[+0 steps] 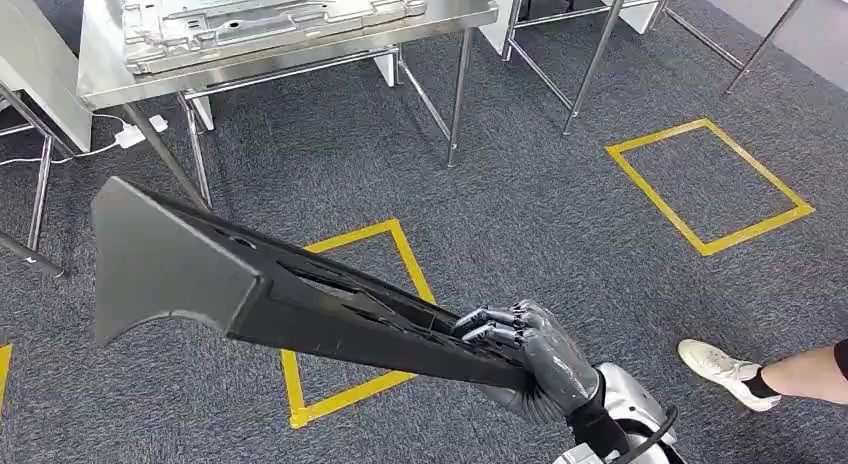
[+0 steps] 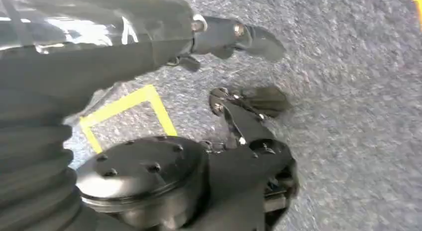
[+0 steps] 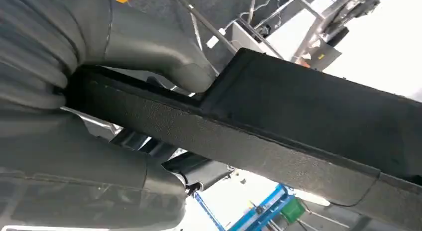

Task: Take the parts from the cabinet and place them on the table.

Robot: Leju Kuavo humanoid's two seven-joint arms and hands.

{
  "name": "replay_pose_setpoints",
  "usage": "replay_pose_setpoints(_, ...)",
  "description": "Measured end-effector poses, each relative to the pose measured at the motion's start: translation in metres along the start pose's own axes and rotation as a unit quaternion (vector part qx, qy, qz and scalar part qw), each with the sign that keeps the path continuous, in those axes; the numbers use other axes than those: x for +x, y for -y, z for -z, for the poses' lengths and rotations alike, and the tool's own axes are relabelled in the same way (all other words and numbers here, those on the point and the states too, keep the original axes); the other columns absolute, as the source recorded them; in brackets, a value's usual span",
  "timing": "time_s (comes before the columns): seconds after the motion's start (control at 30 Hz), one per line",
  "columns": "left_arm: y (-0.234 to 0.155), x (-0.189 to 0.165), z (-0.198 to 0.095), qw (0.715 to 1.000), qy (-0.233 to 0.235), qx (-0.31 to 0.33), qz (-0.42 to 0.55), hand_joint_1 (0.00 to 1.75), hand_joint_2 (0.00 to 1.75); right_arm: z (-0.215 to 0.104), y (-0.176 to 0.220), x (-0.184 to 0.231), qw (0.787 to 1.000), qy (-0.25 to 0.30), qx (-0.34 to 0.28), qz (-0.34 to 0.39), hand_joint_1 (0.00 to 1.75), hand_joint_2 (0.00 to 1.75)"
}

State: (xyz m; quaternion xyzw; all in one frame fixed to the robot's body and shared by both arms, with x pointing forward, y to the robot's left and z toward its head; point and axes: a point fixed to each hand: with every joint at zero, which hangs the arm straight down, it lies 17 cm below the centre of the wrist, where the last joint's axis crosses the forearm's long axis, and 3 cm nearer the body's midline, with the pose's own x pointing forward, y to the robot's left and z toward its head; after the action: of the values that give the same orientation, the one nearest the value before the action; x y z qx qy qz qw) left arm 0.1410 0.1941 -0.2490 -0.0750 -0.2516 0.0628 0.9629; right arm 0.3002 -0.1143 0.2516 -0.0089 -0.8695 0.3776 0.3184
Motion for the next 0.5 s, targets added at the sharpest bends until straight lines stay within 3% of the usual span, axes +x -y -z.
replay_pose_setpoints(0.5,0.0007,-0.0005,-0.0002,1.000,0.000,-0.001,0.000,0.00,1.75,-0.0009,-0.0008,-0.0001,1.000,-0.001,0.000,0.001,1.75,1.75)
